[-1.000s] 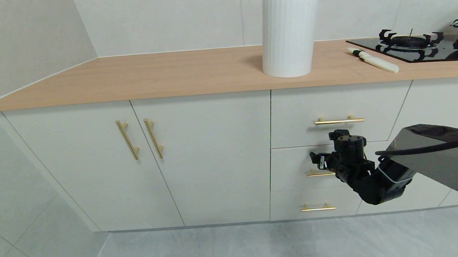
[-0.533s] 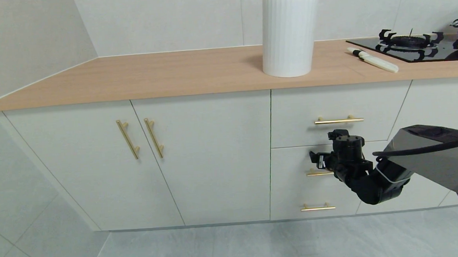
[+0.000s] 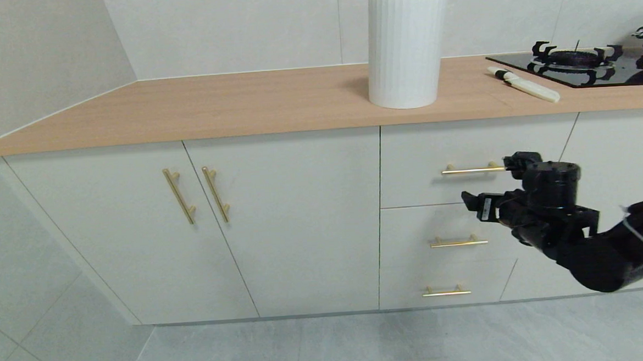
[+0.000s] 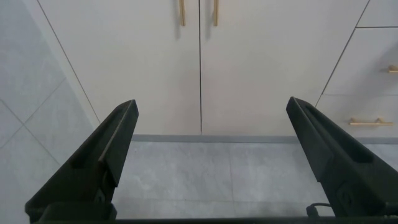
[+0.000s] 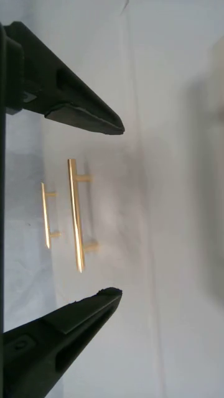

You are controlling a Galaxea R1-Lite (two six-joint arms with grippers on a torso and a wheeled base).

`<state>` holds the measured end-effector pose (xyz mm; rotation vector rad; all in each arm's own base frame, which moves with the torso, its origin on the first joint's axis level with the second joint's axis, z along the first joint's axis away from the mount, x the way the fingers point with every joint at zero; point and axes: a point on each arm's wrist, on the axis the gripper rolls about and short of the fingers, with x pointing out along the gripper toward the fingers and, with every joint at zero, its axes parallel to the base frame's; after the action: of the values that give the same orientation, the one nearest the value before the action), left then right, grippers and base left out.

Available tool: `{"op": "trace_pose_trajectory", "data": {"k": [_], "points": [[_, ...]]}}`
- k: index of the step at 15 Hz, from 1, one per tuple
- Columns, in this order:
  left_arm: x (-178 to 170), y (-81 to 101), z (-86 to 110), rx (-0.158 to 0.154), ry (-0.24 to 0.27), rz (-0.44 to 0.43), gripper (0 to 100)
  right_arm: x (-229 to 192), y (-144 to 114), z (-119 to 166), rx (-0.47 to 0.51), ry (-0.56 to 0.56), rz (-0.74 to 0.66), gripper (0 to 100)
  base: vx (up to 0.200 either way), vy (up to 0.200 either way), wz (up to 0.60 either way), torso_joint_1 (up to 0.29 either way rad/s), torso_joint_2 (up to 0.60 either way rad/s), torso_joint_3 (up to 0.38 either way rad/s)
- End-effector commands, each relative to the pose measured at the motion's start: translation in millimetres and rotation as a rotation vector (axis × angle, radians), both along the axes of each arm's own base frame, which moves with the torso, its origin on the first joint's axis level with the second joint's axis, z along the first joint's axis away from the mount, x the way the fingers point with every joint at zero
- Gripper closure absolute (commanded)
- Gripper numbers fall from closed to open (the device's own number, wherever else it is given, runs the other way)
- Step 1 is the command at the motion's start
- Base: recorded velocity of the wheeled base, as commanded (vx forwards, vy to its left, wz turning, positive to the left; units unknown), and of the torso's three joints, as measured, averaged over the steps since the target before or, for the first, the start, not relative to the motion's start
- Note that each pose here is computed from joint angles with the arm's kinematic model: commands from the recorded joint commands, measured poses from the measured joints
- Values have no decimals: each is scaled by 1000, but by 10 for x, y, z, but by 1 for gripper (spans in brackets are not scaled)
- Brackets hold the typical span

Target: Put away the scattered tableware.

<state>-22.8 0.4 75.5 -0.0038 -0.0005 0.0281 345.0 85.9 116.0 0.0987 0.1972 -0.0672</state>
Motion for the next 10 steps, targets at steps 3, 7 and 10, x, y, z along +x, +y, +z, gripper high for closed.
{"op": "trace_pose_trajectory", "data": {"k": [3, 7, 10], "points": [[0, 0, 0, -1, 0, 1, 0, -1252, -370, 848, -24, -228, -161, 0, 0, 0, 0, 0, 0, 0], [0, 0, 0, -1, 0, 1, 0, -2260, -752, 1000, -123, -363, -305, 0, 0, 0, 0, 0, 0, 0], [0, 0, 0, -1, 0, 1, 0, -2975, -901, 1034, -177, -401, -340, 0, 0, 0, 0, 0, 0, 0]]}}
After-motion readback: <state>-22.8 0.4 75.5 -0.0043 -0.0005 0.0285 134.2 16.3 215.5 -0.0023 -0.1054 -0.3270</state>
